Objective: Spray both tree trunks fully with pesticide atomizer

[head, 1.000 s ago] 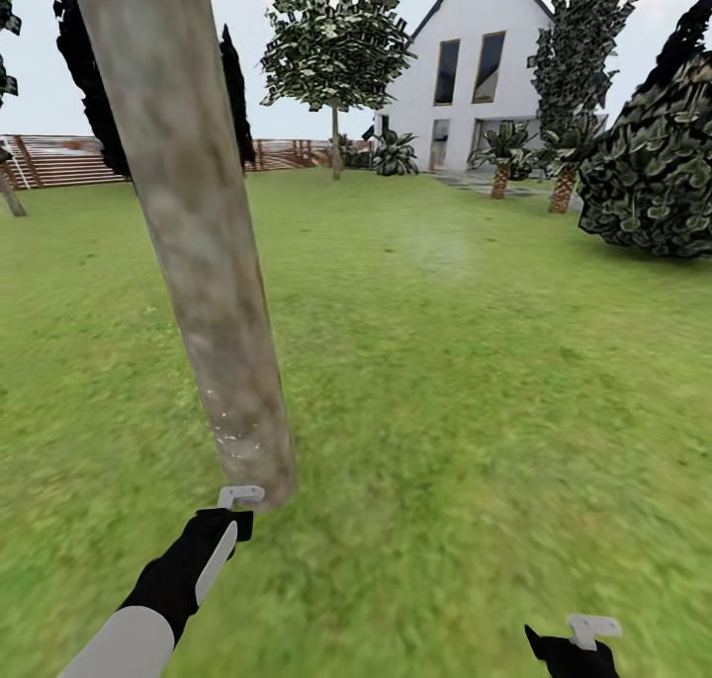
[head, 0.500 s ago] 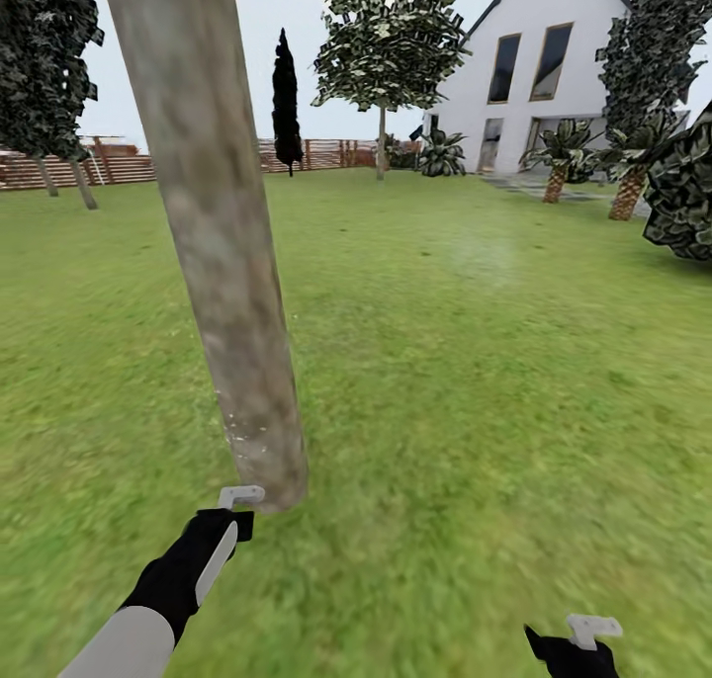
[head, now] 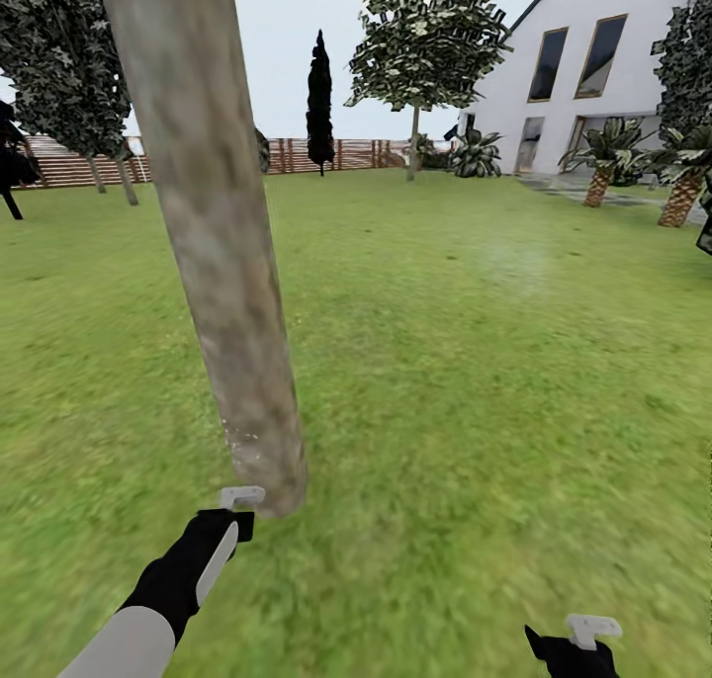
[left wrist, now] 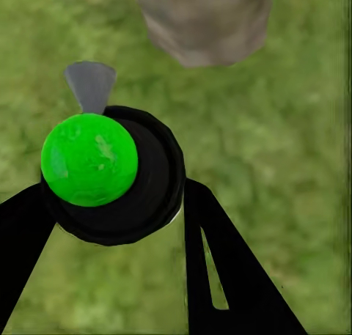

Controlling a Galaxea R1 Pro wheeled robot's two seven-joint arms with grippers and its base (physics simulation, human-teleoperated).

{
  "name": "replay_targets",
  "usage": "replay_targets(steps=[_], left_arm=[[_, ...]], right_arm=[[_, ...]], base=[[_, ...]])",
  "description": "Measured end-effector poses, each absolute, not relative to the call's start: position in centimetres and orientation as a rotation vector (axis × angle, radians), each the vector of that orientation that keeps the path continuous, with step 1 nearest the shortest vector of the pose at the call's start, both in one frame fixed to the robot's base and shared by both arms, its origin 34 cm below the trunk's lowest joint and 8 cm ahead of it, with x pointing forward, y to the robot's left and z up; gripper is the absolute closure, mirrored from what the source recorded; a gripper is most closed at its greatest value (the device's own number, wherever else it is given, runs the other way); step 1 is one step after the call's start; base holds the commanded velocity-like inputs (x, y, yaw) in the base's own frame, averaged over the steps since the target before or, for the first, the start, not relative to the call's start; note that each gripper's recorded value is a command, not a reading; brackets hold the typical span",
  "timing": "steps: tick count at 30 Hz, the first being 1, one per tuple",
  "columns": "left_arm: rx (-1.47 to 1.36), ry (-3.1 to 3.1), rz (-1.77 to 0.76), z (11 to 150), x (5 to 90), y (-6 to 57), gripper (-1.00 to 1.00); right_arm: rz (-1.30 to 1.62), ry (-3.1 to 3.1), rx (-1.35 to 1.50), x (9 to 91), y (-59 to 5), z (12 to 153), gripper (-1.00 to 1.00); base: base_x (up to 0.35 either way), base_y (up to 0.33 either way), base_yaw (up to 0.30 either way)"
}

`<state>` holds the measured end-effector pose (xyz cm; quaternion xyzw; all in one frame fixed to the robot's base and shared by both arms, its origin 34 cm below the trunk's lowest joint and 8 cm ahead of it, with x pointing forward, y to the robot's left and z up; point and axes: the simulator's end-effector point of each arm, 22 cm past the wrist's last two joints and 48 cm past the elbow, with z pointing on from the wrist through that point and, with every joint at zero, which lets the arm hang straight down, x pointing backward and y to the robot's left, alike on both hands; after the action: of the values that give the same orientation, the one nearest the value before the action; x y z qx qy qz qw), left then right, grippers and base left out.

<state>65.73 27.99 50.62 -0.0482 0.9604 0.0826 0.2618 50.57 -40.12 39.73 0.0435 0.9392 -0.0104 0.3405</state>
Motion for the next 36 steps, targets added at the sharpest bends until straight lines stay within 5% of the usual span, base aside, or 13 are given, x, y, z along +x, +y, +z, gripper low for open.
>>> replay_targets(steps=[15, 27, 36], left_arm=[[-0.133, 2.598, 0.221, 50.7, 65.8, 28.0, 1.0], [-0.033, 2.514, 0.107, 56.1, 69.8, 22.0, 1.0], [-0.006, 2.524, 0.191, 58.1, 70.5, 25.5, 1.0]], right_arm=[[-0.027, 2.444, 0.113, 50.6, -40.1, 39.7, -1.0], [-0.028, 2.444, 0.114, 50.6, -40.1, 39.7, -1.0], [-0.028, 2.444, 0.114, 50.6, -40.1, 39.7, -1.0]], base=[[0.019, -0.258, 0.173], [-0.003, -0.003, 0.118], [-0.16, 0.049, 0.0]])
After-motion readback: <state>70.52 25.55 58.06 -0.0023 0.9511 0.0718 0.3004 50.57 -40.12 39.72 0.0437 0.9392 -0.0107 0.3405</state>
